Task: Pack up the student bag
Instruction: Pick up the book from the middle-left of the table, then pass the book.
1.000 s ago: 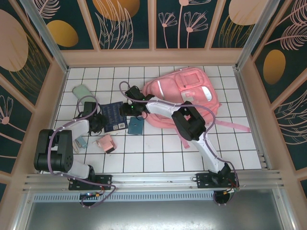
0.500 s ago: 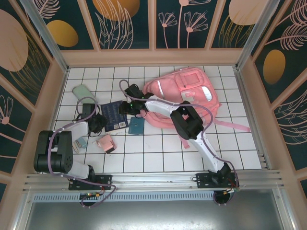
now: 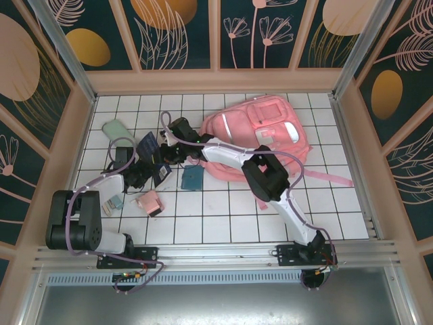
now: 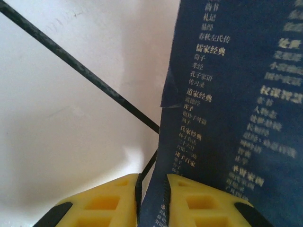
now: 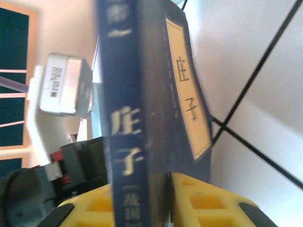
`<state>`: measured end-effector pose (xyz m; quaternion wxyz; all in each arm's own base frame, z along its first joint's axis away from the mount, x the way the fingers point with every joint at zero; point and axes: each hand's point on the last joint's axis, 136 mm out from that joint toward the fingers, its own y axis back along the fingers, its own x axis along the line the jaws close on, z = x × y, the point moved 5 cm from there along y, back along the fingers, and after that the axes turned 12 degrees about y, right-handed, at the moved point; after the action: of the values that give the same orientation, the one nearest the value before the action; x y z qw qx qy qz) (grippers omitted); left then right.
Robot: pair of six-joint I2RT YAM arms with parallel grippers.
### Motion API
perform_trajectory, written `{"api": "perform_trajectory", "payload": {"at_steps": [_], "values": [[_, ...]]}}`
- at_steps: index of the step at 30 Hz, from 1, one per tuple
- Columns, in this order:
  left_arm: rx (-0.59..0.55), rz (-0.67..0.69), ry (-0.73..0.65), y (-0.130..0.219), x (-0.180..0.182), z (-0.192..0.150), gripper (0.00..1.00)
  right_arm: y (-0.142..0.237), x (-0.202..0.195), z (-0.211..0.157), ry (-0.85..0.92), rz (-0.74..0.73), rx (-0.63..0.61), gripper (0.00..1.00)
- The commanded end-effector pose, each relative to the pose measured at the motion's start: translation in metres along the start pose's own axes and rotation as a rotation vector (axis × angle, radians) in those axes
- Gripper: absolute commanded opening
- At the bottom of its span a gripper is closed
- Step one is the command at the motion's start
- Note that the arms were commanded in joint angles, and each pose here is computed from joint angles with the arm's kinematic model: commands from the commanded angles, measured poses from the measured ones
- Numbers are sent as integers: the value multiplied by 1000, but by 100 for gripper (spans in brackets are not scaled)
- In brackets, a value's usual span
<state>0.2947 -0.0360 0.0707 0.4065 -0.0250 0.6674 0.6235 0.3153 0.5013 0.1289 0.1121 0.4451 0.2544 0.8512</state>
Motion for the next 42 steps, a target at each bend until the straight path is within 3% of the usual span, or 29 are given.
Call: {"api": "perform_trajectory", "payload": {"at_steps": [1, 3, 5, 9, 13, 18, 26, 31, 42], "values": [[23, -36, -15, 7, -8, -5, 24, 19, 14, 2, 29, -11, -4, 11], [11, -48, -25, 13, -13, -3, 26, 29, 12, 9, 32, -41, -37, 1], [1, -72, -35, 21, -22, -1, 31, 43, 10, 18, 31, -55, -72, 0], [-10, -162, -56, 40, -48, 4, 54, 76, 2, 35, 22, -81, -139, 0], [42, -346, -71, 58, -85, 4, 71, 115, -3, 48, 6, -96, -214, 0], [107, -577, -80, 77, -126, 2, 82, 168, -4, 64, -29, -31, -320, 0], [230, -829, -93, 93, -168, 0, 81, 221, 13, 77, -41, 165, -422, 0], [275, -922, -96, 102, -181, -2, 80, 221, 23, 77, -66, 298, -423, 0], [289, -962, -116, 109, -186, -4, 74, 206, 36, 81, -92, 446, -401, 0]]}}
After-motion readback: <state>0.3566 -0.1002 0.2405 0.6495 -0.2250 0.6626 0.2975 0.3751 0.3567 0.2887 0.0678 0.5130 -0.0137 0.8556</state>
